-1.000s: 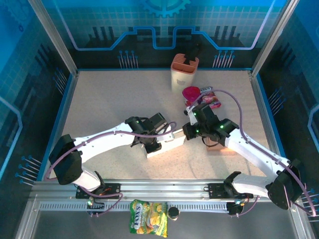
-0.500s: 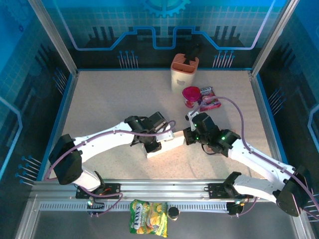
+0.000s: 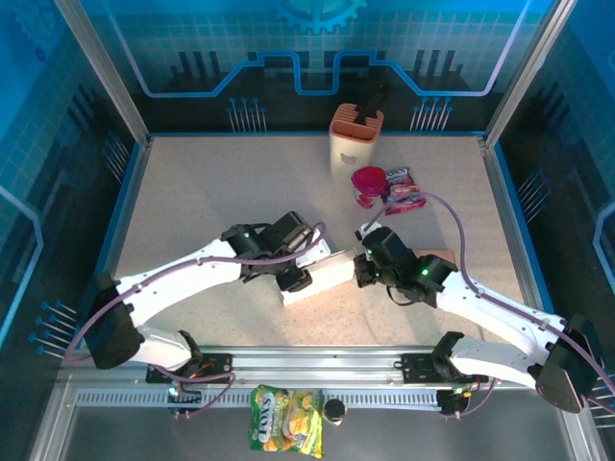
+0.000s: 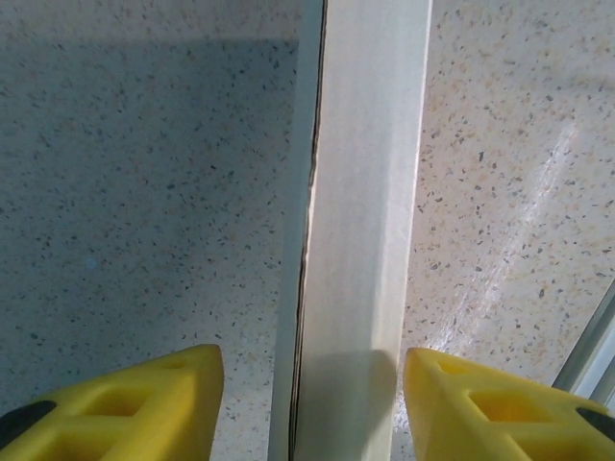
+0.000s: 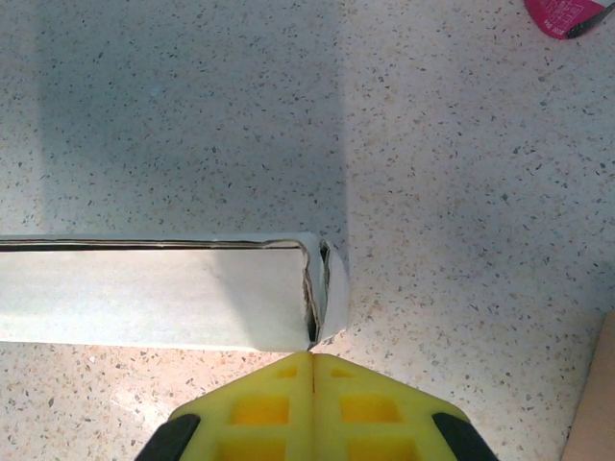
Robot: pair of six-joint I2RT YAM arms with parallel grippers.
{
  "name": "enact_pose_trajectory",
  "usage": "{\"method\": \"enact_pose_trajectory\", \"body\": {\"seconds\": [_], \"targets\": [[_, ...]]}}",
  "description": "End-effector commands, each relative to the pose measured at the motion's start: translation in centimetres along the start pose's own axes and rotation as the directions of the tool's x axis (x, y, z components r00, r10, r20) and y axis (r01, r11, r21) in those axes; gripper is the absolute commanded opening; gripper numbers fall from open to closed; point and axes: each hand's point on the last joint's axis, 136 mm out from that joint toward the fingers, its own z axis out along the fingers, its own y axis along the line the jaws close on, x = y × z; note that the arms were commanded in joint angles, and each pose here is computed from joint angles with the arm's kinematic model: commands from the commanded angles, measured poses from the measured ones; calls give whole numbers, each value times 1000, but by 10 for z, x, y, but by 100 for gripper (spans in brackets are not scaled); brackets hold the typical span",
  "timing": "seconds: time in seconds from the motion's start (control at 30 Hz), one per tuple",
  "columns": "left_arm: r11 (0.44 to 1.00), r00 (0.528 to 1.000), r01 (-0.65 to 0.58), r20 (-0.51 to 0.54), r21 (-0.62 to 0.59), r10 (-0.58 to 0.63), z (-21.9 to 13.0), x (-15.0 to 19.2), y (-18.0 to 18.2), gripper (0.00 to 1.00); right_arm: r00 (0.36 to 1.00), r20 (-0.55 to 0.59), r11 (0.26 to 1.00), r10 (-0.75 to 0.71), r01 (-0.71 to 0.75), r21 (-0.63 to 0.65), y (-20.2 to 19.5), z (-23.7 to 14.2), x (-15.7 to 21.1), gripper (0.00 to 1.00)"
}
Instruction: Fold the paper box
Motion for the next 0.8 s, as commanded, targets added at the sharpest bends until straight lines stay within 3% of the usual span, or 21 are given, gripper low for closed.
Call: {"method": "enact_pose_trajectory", "body": {"seconds": [0.0, 0.1, 0.37, 0.57, 0.77], "targets": [[999, 1000, 25, 16, 45, -26, 0, 4, -8, 50, 999, 34, 999, 16, -17, 31, -3, -11, -11, 0], [999, 999, 3, -38, 39, -2, 9, 11, -10, 48, 997, 74, 1000, 22, -21, -11, -2, -27, -23, 17], [998, 995, -50, -90, -28, 47, 20, 8, -4, 51, 1000, -10, 986, 22, -23, -165, 2, -26, -27, 41], [997, 992, -70, -106, -24, 67, 25, 8, -5, 45, 999, -31, 985, -14, 9, -175, 0, -13, -30, 43], [997, 991, -78, -111, -18, 76, 26, 8, -6, 36, 999, -46, 986, -20, 13, -163, -2, -4, -31, 34]]}}
